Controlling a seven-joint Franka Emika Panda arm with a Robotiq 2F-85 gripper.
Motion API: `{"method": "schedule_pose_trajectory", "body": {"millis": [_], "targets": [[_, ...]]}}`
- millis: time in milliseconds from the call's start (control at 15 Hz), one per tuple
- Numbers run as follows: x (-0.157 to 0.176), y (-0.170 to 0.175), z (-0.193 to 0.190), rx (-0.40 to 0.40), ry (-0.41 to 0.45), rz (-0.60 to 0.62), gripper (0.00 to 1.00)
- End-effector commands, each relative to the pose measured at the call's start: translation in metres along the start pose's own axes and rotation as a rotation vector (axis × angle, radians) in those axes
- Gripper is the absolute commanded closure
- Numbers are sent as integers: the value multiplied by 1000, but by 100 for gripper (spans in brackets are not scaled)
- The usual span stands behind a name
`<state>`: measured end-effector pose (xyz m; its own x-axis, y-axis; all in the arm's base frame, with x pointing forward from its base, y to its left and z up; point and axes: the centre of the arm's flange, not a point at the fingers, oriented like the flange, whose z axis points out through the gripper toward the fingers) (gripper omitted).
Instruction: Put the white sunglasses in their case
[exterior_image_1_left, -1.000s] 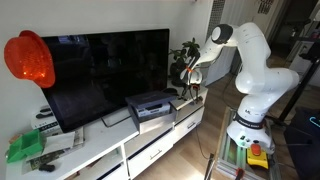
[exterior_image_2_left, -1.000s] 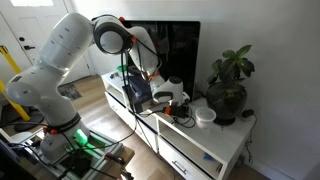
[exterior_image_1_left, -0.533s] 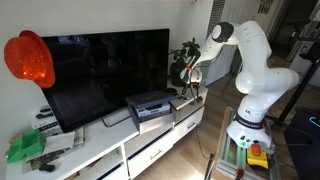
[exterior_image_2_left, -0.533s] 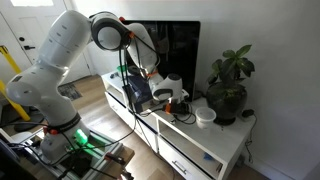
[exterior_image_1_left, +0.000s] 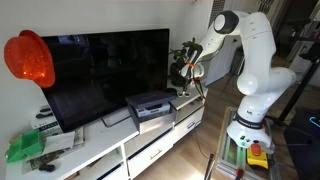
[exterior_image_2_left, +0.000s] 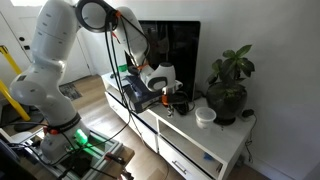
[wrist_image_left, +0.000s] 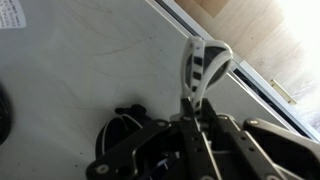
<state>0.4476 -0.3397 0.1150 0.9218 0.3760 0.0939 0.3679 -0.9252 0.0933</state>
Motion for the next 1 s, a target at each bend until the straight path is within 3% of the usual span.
{"method": "schedule_pose_trajectory", "body": {"millis": [0,267,933], "targets": [[11,-19,-41,-80,-8,-78,97],[36,-11,-52,-175,63,-123,97],[52,3,0,-253,162,-191,97]]}}
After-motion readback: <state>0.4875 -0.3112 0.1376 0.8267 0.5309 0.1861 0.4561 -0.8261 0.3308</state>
